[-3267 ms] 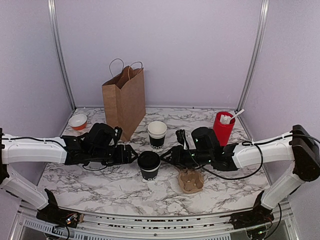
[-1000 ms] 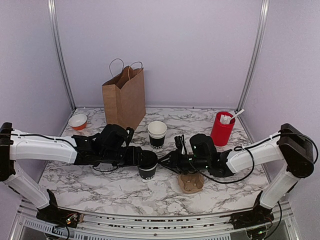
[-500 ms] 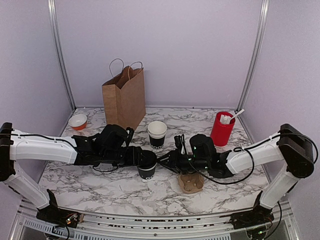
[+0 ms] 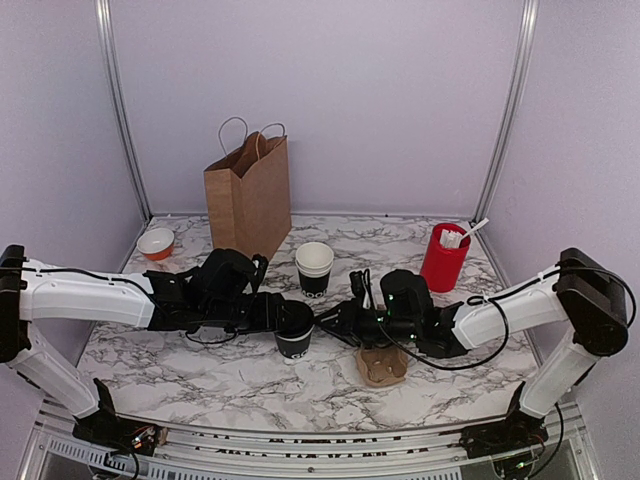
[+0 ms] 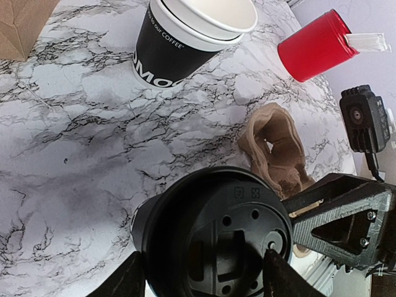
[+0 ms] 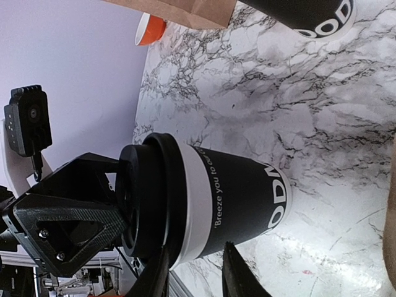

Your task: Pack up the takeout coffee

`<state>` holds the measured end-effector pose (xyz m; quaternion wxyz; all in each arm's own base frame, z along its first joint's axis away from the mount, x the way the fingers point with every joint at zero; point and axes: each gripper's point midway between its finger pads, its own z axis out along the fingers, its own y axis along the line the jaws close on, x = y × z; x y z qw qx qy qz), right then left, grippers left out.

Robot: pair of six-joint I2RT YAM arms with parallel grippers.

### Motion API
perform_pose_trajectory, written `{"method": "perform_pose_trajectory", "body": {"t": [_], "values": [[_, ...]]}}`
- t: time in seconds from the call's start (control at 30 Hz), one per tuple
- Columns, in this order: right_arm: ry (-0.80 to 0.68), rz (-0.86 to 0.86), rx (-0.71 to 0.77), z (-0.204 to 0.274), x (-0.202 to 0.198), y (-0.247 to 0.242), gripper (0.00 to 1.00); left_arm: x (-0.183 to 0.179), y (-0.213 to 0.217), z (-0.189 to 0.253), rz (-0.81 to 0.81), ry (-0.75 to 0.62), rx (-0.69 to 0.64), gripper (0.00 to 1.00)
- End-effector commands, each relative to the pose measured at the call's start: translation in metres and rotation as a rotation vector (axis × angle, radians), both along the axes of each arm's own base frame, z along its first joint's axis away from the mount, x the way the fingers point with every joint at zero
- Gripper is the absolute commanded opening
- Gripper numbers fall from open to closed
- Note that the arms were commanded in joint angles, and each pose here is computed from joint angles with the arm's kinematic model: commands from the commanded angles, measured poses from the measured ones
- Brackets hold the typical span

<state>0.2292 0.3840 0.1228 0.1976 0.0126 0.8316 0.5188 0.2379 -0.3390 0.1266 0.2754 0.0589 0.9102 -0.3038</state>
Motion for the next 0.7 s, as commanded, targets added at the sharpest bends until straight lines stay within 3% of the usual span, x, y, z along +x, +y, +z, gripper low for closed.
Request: {"method": "perform_pose_trajectory", "body": {"t": [0.0, 0.67], "values": [[-0.016, 0.011, 0.037, 0.008, 0.0, 0.011, 0.28, -0.002, 0.002, 0.0, 0.001, -0.008, 0.0, 0.65], [-0.063, -0.011, 0.054, 0.019, -0.002, 0.008, 0.28, -0.003, 0.002, 0.0, 0.004, -0.007, -0.009, 0.65]]}}
